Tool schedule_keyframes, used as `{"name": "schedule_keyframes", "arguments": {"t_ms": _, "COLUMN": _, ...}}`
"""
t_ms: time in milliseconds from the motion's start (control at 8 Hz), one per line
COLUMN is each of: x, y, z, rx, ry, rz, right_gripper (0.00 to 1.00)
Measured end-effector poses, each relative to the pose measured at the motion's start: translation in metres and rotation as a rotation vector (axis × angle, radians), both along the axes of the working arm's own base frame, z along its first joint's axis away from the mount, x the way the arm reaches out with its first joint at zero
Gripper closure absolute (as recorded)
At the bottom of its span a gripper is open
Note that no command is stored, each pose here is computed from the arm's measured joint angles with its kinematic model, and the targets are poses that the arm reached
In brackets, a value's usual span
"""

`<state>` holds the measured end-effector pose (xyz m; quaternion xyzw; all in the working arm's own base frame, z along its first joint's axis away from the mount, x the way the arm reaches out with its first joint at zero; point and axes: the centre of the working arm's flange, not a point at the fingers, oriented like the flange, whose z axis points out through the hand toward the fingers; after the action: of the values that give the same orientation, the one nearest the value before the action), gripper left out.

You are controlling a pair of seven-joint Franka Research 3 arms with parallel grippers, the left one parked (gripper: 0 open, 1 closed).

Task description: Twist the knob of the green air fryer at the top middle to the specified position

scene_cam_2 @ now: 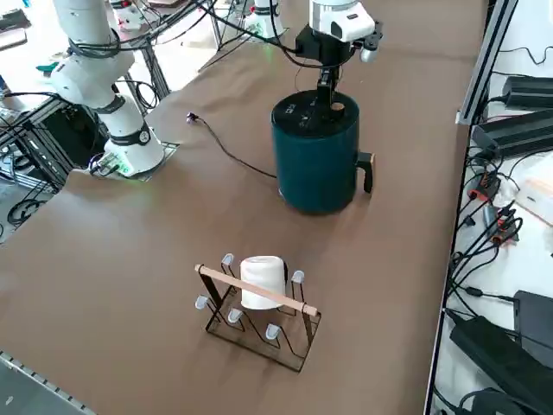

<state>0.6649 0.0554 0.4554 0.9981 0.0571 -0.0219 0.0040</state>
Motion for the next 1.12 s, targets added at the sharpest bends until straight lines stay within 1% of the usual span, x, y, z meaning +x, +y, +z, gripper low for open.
{"name": "schedule_keyframes", "arguments": {"t_ms": 500, "x": 0.0013, "y": 0.0005, "z": 0.0006, "rx": 0.001, "ry": -0.011, "rz": 0.002, "right_gripper": 0.62}}
{"name": "schedule_keyframes", "arguments": {"t_ms": 625, "x": 0.0015, "y": 0.0010, "z": 0.0007, "rx": 0.000, "ry": -0.014, "rz": 0.003, "right_gripper": 0.59}}
{"name": "schedule_keyframes", "arguments": {"t_ms": 875, "x": 0.0019, "y": 0.0030, "z": 0.0011, "rx": 0.001, "ry": -0.019, "rz": 0.007, "right_gripper": 0.57}}
{"name": "schedule_keyframes", "arguments": {"t_ms": 1125, "x": 0.0023, "y": 0.0043, "z": 0.0015, "rx": 0.001, "ry": -0.023, "rz": 0.009, "right_gripper": 0.52}}
